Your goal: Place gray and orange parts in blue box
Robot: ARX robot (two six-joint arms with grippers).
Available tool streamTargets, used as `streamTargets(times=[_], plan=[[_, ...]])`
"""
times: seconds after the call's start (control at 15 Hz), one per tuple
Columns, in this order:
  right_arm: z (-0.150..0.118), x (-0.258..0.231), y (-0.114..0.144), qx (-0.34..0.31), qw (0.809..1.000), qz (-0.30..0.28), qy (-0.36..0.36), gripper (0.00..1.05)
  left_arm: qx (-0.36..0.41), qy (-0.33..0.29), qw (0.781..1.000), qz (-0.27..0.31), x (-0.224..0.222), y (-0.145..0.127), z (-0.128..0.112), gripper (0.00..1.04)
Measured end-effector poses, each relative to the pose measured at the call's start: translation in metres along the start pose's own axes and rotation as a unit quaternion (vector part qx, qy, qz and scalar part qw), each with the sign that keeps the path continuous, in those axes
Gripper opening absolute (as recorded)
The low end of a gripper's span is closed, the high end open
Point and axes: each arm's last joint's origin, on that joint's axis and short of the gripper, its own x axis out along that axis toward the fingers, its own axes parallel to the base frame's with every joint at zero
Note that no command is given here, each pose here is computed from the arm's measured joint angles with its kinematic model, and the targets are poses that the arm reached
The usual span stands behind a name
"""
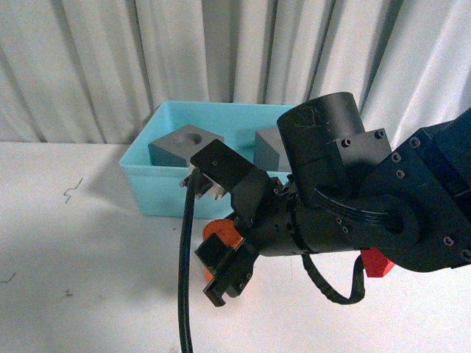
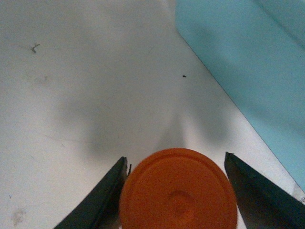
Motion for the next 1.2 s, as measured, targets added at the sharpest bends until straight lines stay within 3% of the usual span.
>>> streamTargets(times=[0.07, 0.2, 0.27, 0.33, 0.47, 1.2], plan=[[0.0, 0.0, 0.0, -0.001, 1.0, -0.001, -0.001, 0.53, 0.0, 0.0, 1.0, 0.0, 0.0, 0.0, 0.0, 0.98], [0.003, -0.008, 0.002, 0.006, 1.0, -0.01, -0.022, 0.48, 0.0, 0.0, 1.0, 0.0, 0.0, 0.0, 0.0, 0.98], [0.04, -0.075, 0.003, 0.038, 0.99, -0.055, -0.128, 0.48, 0.0, 0.0, 1.0, 0.0, 0.0, 0.0, 0.0, 0.98], [0.072, -0.169, -0.047, 0.095, 0.931, -0.249, -0.248, 0.47, 0.0, 0.0, 1.0, 0.0, 0.0, 0.0, 0.0, 0.98], [0.101, -0.087, -0.093, 0.17, 0.915, -0.288, -0.228, 0.47, 0.0, 0.0, 1.0, 0.0, 0.0, 0.0, 0.0, 0.98], [0.084, -0.041, -0.101, 0.204, 0.922, -0.281, -0.171, 0.47, 0.0, 0.0, 1.0, 0.0, 0.0, 0.0, 0.0, 0.98]])
